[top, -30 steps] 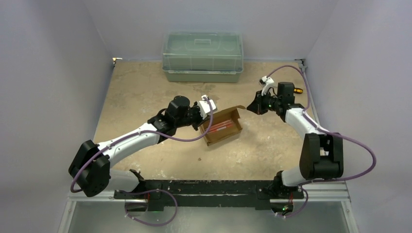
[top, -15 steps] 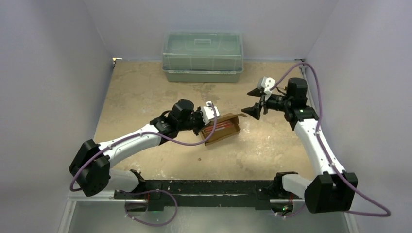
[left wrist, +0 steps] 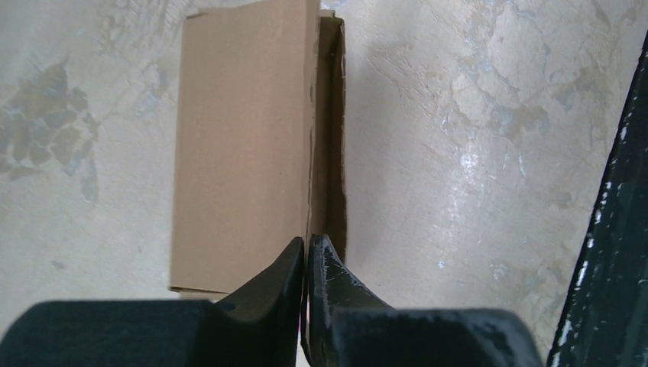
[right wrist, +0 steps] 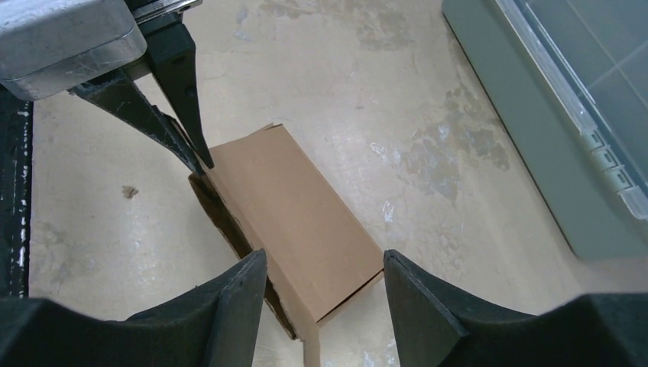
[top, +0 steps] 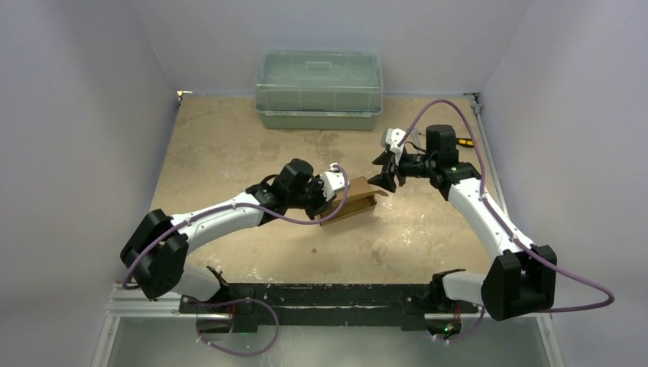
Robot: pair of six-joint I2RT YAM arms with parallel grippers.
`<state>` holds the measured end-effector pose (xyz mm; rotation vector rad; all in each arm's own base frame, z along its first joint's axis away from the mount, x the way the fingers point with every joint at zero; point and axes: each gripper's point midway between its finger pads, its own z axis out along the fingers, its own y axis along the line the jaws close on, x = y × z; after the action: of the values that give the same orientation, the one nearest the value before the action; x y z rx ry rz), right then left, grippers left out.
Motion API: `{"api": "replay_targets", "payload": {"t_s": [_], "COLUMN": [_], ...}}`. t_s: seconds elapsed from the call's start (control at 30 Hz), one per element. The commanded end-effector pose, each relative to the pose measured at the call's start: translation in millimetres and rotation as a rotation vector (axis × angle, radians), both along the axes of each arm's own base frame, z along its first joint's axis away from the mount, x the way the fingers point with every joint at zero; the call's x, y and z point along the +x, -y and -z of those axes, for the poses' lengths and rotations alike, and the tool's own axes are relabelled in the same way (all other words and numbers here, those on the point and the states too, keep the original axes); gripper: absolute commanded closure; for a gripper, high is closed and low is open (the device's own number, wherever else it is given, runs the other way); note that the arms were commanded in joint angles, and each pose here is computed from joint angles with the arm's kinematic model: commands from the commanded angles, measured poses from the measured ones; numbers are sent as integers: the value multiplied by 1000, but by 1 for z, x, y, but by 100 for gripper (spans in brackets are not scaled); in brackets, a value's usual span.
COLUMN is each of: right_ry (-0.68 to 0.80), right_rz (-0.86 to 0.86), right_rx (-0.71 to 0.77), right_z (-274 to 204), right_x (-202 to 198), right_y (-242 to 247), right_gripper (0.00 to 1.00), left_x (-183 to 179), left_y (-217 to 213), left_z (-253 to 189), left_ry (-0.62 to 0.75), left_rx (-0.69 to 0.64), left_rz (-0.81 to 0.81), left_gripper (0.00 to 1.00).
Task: Fold the paper box
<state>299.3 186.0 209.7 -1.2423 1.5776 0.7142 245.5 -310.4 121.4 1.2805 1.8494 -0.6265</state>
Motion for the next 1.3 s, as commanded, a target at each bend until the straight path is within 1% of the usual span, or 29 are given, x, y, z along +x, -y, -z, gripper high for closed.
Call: {"api": "replay_targets", "payload": {"t_s": [0.0,0.17,0.27,0.37,0.5,0.53,0.67,0.77,0.87,0.97,1.03,1.1,1.2,1.27], "right_ry": [-27,-40,-61,-105,-164,-178,-235,-284,-321,-337,-350,-353,-351,-353], "right_rz": [40,63,71,51,35,40,61,66,90,118,133,141,125,115], "right_rx": [-34,-46,-42,-22,-42,-56,-126,-187,-237,-282,-300,-304,-288,-286], "right_z": [10,13,16,19,32,37,63,85,104,118,124,125,121,121], "right_x": [5,7,8,6,4,4,5,2,3,7,9,10,8,6], "right_y": [4,7,7,0,-15,-17,-17,-14,-10,-8,-6,-5,-8,-10], "right_gripper": [40,39,39,40,48,53,67,73,76,77,78,78,78,78], "left_x": [1,4,2,-2,-8,-8,-11,-10,-4,1,7,17,40,51], "left_y": [8,9,12,15,18,17,16,17,21,18,11,-3,-35,-54], "left_z": [-9,-18,-20,-16,-3,1,15,15,-2,-28,-45,-57,-57,-43], "left_ry": [-47,-56,-83,-123,-187,-202,-251,-267,-266,-246,-236,-231,-228,-248], "left_rx": [-32,-53,-64,-63,-37,-27,5,-8,-82,-171,-235,-297,-364,-386], "left_rz": [-33,-71,-71,-60,-51,-54,-67,-93,-147,-186,-217,-285,-447,-566], "left_gripper": [89,69,62,58,56,56,55,50,39,32,30,27,26,28]}}
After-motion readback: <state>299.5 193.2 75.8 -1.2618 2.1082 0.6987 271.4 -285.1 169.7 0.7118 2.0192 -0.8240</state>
